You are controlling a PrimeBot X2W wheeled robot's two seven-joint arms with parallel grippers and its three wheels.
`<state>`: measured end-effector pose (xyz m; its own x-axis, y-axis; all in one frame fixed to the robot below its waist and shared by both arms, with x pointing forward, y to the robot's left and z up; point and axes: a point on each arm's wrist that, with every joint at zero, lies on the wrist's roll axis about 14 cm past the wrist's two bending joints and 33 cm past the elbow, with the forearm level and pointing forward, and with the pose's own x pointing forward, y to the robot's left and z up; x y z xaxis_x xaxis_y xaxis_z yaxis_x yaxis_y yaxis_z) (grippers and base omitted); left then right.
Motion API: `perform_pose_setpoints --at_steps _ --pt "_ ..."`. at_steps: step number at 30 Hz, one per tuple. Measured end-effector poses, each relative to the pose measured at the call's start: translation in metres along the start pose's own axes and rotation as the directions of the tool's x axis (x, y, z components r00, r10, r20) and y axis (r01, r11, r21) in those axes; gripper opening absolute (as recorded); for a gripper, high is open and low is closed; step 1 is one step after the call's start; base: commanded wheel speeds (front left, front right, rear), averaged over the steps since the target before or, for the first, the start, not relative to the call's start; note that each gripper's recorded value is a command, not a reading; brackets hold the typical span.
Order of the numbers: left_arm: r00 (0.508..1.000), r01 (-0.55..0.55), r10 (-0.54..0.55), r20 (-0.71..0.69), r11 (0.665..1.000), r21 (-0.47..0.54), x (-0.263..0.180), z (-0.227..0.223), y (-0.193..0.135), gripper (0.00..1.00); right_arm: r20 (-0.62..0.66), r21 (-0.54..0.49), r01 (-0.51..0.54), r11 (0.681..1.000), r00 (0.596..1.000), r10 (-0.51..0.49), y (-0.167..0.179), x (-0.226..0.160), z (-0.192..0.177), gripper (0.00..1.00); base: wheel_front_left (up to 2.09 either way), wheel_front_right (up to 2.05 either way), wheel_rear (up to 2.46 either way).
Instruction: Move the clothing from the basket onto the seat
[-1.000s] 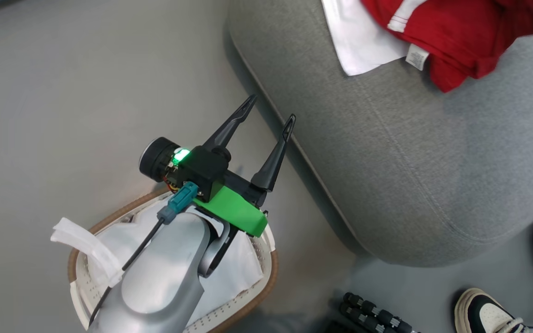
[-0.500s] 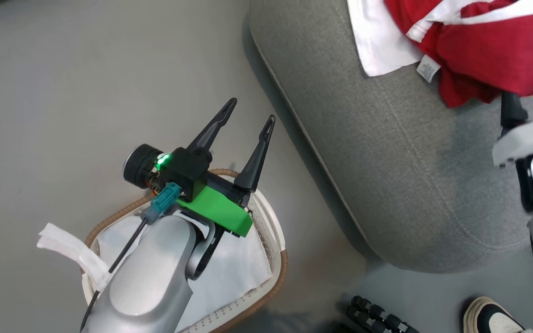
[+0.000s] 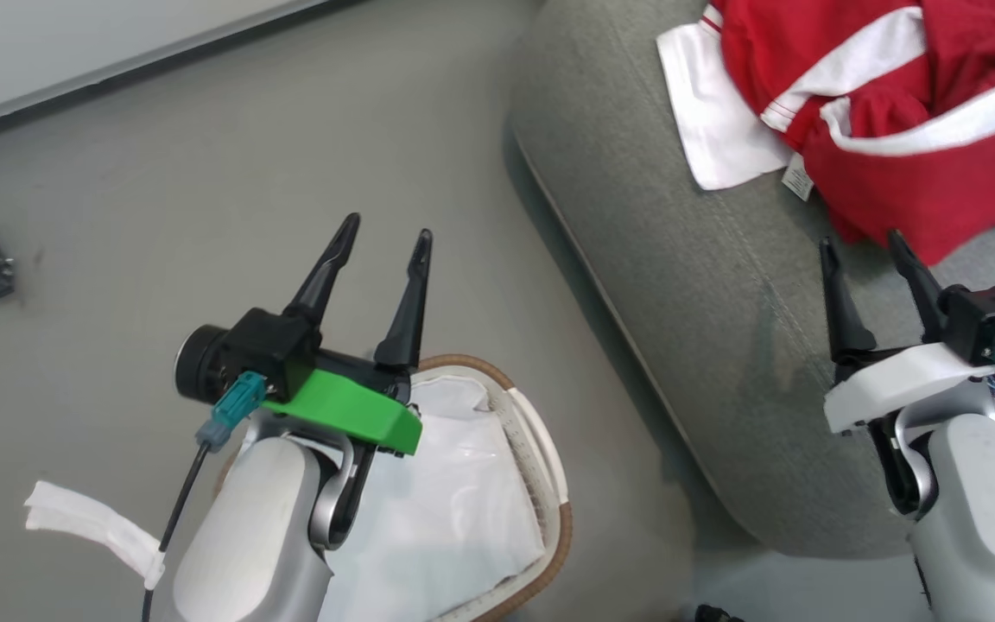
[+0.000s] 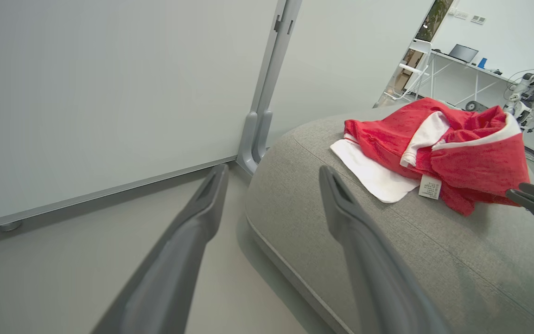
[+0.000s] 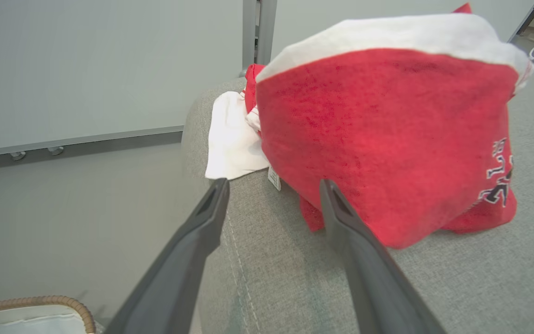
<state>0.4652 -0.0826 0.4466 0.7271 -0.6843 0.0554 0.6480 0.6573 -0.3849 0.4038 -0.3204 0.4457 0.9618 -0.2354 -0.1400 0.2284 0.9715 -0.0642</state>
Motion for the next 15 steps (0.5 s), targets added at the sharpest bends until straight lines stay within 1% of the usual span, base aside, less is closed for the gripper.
perform_pose_setpoints --at_steps 3,7,11,15 --pt "0.997 -0.077 0.077 0.013 0.997 0.024 -0.014 0.009 0.020 1.00 0.046 0.044 -0.070 0.997 0.997 0.068 0.031 0.008 0.011 1.00 0.00 0.00 0.00" --pt "0.979 -0.203 0.201 0.032 0.977 0.061 -0.041 0.021 0.053 1.00 0.107 0.095 -0.162 0.982 0.983 0.151 0.071 0.017 0.028 1.00 0.00 0.00 0.00" --pt "0.942 -0.335 0.331 0.049 0.936 0.106 -0.075 0.032 0.082 1.00 0.151 0.120 -0.233 0.965 0.965 0.214 0.102 0.023 0.041 1.00 0.00 0.00 0.00" --pt "0.889 -0.457 0.452 0.067 0.880 0.131 -0.112 0.041 0.103 1.00 0.184 0.134 -0.284 0.949 0.948 0.258 0.124 0.027 0.052 1.00 0.00 0.00 0.00"
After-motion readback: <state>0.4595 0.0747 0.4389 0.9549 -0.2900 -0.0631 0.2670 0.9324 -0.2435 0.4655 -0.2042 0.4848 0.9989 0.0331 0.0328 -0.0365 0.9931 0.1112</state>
